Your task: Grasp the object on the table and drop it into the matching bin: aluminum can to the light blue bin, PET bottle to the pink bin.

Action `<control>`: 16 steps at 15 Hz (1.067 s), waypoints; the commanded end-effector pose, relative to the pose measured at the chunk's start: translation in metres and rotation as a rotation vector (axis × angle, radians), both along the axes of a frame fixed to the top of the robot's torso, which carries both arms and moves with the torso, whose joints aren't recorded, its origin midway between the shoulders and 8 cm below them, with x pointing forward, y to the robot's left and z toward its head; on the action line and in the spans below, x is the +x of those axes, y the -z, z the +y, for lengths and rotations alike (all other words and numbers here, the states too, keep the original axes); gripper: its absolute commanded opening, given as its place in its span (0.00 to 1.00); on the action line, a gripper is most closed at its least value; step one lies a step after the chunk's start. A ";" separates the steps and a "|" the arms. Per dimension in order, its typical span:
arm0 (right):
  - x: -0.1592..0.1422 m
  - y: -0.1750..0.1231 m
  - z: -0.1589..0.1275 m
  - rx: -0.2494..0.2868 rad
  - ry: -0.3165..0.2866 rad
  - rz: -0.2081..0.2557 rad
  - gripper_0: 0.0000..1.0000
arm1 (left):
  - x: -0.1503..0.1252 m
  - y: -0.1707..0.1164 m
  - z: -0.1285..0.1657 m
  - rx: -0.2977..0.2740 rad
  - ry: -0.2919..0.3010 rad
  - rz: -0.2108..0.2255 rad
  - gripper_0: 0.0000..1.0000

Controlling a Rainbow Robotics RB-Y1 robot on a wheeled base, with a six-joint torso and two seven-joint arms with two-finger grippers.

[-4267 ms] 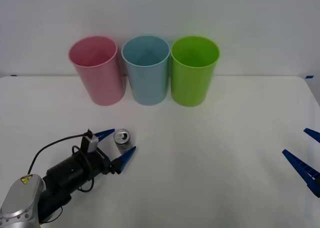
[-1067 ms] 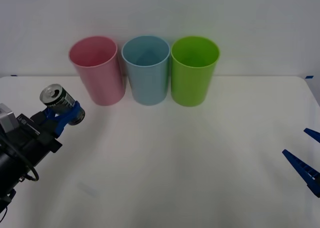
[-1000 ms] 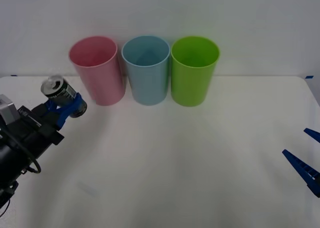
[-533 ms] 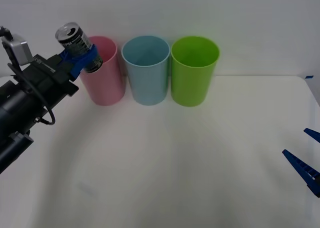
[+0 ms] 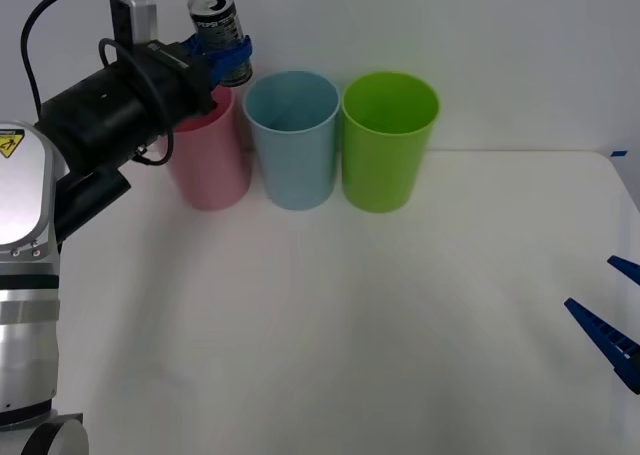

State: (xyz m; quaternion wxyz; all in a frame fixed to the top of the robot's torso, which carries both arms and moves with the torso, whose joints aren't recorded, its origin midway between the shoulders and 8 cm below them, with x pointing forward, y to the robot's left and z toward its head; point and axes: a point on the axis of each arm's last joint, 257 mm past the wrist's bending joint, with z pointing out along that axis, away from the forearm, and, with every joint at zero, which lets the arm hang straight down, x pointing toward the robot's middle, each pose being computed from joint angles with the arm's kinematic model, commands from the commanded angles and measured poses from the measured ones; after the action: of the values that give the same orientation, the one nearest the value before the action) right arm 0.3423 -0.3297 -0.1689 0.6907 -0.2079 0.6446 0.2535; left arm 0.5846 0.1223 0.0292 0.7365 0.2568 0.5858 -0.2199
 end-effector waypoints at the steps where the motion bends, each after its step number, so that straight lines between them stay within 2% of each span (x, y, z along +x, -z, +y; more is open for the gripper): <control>1: 0.000 0.000 0.000 0.000 0.000 0.000 1.00 | 0.031 -0.004 -0.013 0.030 -0.024 0.019 0.00; 7: 0.000 0.000 0.000 0.000 0.000 0.000 1.00 | 0.074 -0.009 -0.029 0.105 -0.054 0.059 0.00; 11: 0.000 0.000 0.000 0.000 0.000 0.000 1.00 | 0.083 -0.011 -0.046 0.131 -0.045 0.074 0.00; 16: 0.000 0.000 0.000 0.000 0.000 0.000 1.00 | 0.084 -0.009 -0.058 0.123 -0.049 0.074 0.00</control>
State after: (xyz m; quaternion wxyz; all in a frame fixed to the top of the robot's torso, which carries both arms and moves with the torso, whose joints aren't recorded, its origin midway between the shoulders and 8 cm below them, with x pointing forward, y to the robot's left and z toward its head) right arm 0.3423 -0.3297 -0.1689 0.6907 -0.2079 0.6446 0.2535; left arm 0.6685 0.0649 0.0378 0.7014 0.2796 0.6319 -0.1750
